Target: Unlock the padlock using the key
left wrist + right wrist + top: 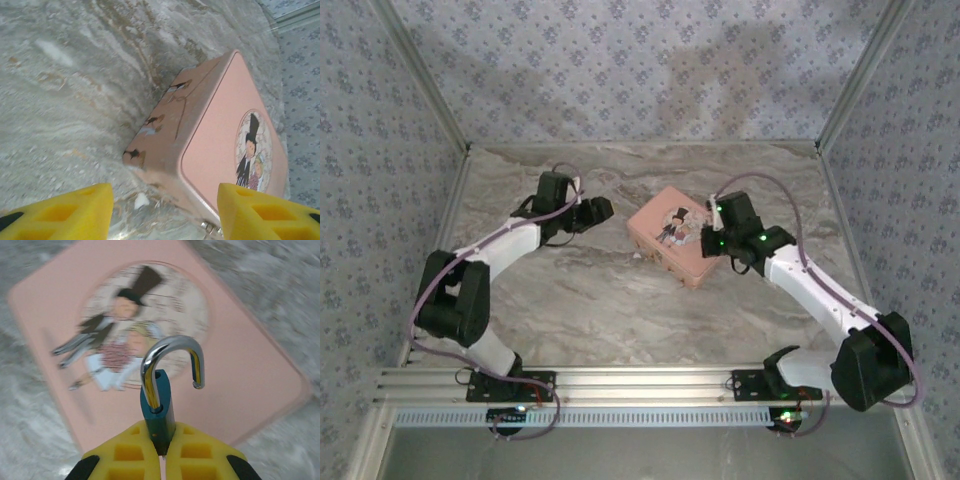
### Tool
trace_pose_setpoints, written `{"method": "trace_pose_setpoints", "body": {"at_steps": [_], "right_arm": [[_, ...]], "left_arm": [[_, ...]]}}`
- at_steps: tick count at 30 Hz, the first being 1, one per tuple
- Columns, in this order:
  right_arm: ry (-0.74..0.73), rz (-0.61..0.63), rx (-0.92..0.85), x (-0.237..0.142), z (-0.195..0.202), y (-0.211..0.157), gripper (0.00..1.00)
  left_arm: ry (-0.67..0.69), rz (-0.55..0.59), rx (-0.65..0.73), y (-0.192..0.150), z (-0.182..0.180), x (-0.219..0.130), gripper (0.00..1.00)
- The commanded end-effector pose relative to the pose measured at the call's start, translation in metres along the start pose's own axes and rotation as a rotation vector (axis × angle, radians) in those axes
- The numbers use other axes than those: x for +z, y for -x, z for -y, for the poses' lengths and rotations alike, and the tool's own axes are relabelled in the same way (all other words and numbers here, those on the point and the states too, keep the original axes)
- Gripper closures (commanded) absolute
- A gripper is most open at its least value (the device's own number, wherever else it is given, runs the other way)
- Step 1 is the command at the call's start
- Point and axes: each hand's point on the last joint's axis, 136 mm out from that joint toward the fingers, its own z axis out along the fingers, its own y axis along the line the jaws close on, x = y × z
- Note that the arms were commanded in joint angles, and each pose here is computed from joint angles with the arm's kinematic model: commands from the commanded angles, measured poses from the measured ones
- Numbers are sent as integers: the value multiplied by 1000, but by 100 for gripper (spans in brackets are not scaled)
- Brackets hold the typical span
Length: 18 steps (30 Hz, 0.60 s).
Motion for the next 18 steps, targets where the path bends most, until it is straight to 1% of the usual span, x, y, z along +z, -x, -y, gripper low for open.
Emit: {"method": "trace_pose_setpoints", "body": {"at_steps": [1,5,8,14,18], "right_arm": [[-116,-82,216,2,45,-24,100],[-215,-142,401,15,94,-41,100],[-260,-200,485,27,115,-54,100],[-321,-287,561,50,138,-77,100],[-320,-332,596,61,143,-90,100]], "left_arm": [[69,37,26,-4,-12,-17,42],[111,53,30,-12,-21,-29,42],[148,80,33,-14,-30,-36,39],[173,93,26,-15,-38,-42,38],[179,105,23,-13,-39,-45,38]]}}
